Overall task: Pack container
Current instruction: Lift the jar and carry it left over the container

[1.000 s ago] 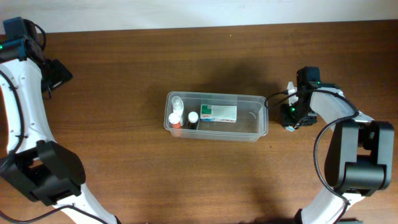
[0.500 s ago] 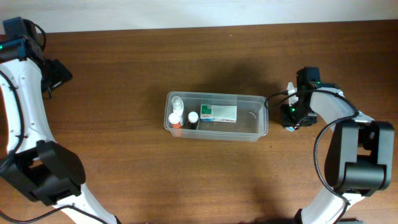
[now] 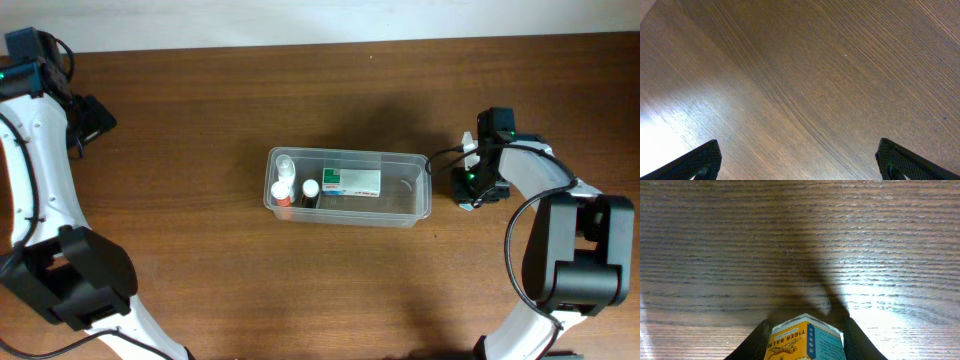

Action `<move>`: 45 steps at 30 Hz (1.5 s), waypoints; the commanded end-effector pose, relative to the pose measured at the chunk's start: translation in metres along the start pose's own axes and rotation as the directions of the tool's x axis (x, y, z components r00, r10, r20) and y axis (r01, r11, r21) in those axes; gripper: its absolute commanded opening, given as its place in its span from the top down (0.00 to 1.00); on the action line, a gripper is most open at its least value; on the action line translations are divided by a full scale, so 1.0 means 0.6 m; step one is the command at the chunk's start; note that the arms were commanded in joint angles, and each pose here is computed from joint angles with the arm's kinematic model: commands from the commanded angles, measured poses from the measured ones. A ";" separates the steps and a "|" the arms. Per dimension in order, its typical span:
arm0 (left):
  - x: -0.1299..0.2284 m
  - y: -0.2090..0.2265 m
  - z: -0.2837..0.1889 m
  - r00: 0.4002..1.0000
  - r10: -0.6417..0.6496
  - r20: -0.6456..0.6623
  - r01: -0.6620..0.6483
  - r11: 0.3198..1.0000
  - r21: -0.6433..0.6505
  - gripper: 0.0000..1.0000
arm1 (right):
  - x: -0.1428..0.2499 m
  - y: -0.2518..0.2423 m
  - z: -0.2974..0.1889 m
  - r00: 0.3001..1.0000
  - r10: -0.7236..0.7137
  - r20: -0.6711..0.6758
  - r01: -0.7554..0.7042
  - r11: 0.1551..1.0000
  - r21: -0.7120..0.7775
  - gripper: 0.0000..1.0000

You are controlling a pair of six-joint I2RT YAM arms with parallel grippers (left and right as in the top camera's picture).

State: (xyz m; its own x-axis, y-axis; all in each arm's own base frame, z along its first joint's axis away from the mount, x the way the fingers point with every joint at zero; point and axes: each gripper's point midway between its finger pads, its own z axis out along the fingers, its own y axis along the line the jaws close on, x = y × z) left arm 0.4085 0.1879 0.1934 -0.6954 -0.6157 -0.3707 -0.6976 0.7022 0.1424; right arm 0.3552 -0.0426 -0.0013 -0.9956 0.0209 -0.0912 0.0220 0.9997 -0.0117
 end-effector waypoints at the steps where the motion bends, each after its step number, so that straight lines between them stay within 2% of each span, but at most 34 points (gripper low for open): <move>1: -0.006 0.004 0.000 1.000 -0.006 0.006 0.006 1.000 -0.004 0.00 | 0.005 -0.002 0.001 1.000 0.029 -0.006 -0.029 1.000 0.004 0.73; 4: -0.006 0.004 0.000 1.000 -0.006 0.006 0.006 1.000 -0.004 0.01 | -0.008 0.000 -0.030 0.999 0.032 0.023 -0.032 0.999 -0.004 0.73; 11: -0.006 0.004 0.000 1.000 -0.006 0.006 0.006 1.000 -0.004 0.01 | -0.038 0.022 -0.157 0.981 0.056 0.188 -0.041 0.996 -0.082 0.73; 16: -0.006 0.004 0.000 1.000 -0.006 0.006 0.006 1.000 -0.004 0.01 | -0.029 0.037 -0.234 0.957 0.084 0.279 -0.048 0.990 -0.133 0.74; 20: -0.006 0.004 0.000 1.000 -0.006 0.006 0.006 1.000 -0.004 0.01 | -0.023 0.068 -0.262 0.948 0.063 0.311 -0.003 0.982 -0.188 0.75; 25: -0.006 0.004 0.000 1.000 -0.006 0.006 0.006 1.000 -0.004 0.01 | -0.018 0.145 -0.263 0.949 -0.052 0.312 0.122 0.971 -0.207 0.75; 34: -0.006 0.004 0.000 1.000 -0.006 0.006 0.006 1.000 -0.004 0.01 | -0.001 0.237 -0.253 0.937 -0.174 0.304 0.220 0.968 -0.123 0.75; 42: -0.006 0.004 0.000 1.000 -0.006 0.006 0.006 1.000 -0.004 0.01 | 0.001 0.296 -0.194 0.942 -0.221 0.252 0.261 0.956 -0.135 0.75; 45: -0.006 0.004 0.000 1.000 -0.006 0.006 0.006 1.000 -0.004 0.01 | 0.000 0.302 -0.170 0.955 -0.199 0.221 0.233 0.962 -0.140 0.75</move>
State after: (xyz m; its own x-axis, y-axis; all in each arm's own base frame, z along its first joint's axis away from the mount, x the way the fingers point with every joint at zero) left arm 0.4085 0.1879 0.1934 -0.6954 -0.6157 -0.3707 -0.6976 0.7022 0.1424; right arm 0.3497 0.1386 0.1110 -0.9185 -0.2117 -0.3340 -0.2623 0.9582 0.1140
